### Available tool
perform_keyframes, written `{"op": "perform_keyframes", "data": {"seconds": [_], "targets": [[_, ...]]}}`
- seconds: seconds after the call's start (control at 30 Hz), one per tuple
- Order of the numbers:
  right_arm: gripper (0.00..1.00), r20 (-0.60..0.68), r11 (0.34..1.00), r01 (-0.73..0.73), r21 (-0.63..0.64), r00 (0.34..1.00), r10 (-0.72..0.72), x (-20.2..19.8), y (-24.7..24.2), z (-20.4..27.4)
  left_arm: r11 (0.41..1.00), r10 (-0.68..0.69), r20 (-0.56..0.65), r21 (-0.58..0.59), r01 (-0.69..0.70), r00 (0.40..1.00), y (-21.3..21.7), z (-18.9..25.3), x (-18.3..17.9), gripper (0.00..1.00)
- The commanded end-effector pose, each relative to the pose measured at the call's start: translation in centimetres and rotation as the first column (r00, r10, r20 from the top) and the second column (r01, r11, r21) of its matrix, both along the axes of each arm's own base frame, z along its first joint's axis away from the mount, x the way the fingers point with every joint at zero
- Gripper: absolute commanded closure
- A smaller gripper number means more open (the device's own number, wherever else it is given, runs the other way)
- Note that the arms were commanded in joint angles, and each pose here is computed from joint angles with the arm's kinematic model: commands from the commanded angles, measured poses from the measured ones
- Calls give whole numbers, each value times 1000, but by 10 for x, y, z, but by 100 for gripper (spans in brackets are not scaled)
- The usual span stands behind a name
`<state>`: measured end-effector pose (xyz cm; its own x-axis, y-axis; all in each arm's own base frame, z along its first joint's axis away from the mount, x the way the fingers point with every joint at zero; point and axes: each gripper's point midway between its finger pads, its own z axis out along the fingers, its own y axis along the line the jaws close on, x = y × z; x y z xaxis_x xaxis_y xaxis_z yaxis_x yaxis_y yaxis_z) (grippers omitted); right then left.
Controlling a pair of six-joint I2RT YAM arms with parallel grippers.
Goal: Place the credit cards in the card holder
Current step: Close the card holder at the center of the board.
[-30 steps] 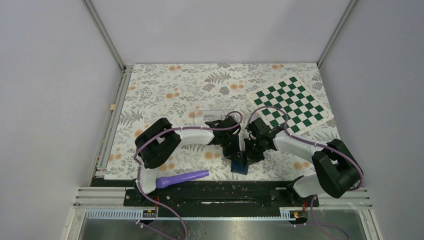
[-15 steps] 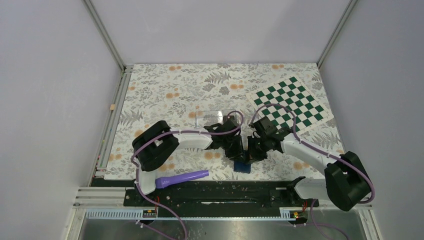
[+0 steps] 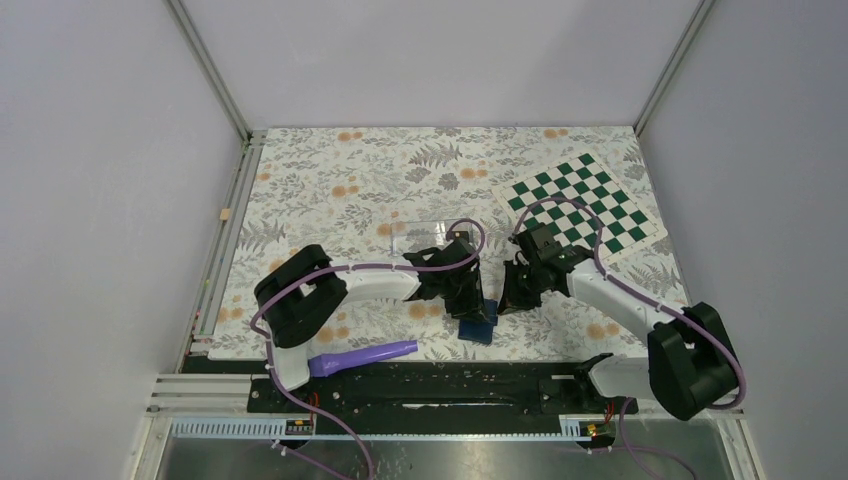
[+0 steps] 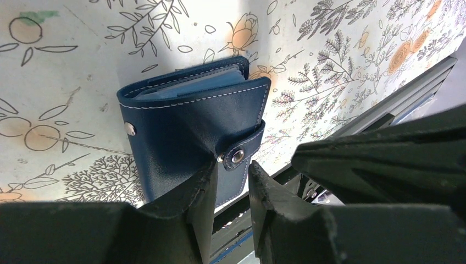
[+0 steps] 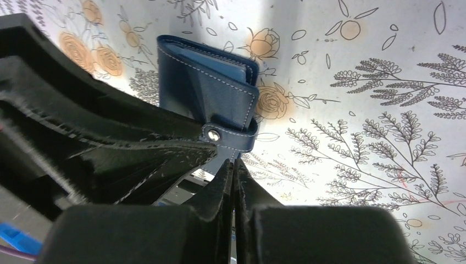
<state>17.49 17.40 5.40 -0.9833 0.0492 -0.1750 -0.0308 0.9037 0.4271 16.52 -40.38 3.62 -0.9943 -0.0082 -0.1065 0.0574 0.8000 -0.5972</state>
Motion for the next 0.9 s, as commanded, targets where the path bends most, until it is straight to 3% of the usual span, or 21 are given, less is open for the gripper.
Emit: {"op": "perform_keyframes", "data": {"seconds": [0.0,0.33,0.73,0.87], "targets": [[98,3,1000,-26,9,1000,26,9,6,1,998,9,47,57,-12,999,17,-7,5,71],[100,-50,993,-38,108,998,44,9,27,-6,998,21,39,51,-23,999,16,-9,7,77],[100,-105,996,-35,80,994,43,7,30,-33,998,56,4,1,-56,998,14,-18,6,74],[100,-110,997,-33,75,993,41,6,29,-37,996,84,-17,2,-84,996,19,-25,6,79]]}}
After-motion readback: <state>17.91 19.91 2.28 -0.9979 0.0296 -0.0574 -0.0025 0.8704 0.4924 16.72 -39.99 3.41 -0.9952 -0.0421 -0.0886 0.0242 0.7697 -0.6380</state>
